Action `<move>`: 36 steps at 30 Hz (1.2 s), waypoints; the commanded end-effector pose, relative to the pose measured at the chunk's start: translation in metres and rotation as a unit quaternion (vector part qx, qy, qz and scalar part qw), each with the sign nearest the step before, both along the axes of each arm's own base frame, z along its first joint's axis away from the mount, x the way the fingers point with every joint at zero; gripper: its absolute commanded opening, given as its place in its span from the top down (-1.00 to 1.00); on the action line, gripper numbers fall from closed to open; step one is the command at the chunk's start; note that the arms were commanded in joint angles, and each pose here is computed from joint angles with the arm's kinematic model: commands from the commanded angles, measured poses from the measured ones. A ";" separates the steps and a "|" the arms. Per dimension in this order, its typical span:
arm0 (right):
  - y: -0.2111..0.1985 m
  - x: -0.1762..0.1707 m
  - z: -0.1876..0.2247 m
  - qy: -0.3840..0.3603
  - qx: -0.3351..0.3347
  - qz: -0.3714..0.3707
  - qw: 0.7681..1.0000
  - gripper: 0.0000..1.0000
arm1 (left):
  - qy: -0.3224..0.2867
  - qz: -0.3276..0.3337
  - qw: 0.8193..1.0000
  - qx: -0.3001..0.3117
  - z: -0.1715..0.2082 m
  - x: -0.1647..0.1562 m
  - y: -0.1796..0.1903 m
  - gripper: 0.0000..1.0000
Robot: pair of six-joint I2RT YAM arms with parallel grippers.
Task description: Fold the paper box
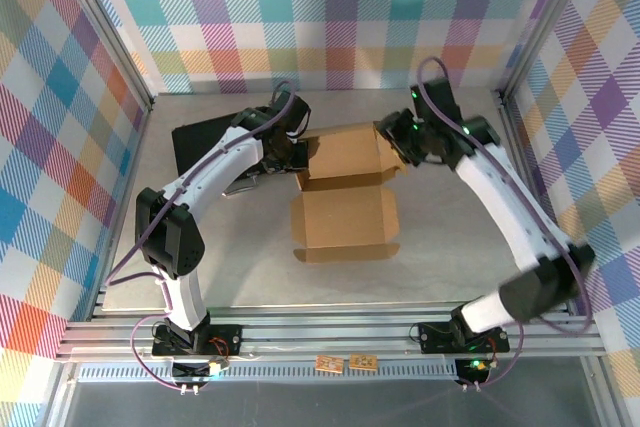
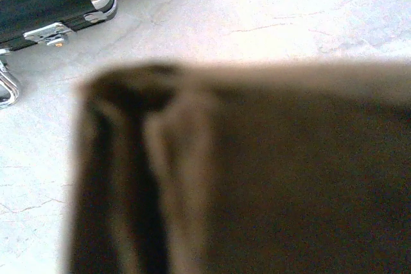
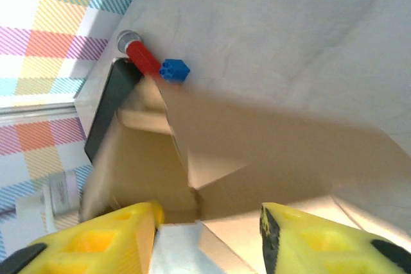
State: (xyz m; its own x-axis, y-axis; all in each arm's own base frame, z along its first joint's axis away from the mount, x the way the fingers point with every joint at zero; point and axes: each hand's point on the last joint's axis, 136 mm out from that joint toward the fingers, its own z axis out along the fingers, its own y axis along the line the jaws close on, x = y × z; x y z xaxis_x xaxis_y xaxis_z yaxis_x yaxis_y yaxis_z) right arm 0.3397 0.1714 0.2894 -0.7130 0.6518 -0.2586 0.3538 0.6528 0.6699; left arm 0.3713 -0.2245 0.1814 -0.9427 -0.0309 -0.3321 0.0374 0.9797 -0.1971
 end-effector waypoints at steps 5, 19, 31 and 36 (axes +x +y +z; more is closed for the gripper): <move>-0.006 -0.024 -0.056 -0.013 -0.023 0.037 0.999 0.25 | 0.006 0.018 1.000 0.013 0.012 -0.001 0.010 1.00; 0.012 0.034 -0.080 -0.051 -0.113 0.089 0.988 0.25 | 0.012 0.008 0.999 0.028 0.018 -0.005 0.013 1.00; 0.052 0.032 -0.074 -0.066 -0.105 0.138 0.983 0.23 | 0.014 0.007 0.999 0.029 0.018 -0.001 0.010 1.00; 0.067 0.027 -0.087 -0.046 -0.105 0.148 0.982 0.23 | 0.016 0.007 1.000 0.019 0.018 0.003 0.005 1.00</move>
State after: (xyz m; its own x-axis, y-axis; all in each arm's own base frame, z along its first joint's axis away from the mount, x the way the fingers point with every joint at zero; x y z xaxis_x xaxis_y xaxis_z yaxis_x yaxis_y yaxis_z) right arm 0.3624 0.2279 0.1997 -0.8303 0.3426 -0.4395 0.0784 0.8527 0.5165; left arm 0.3726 -0.2162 0.1933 -0.9522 -0.0371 -0.3032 0.0072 0.9896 -0.1435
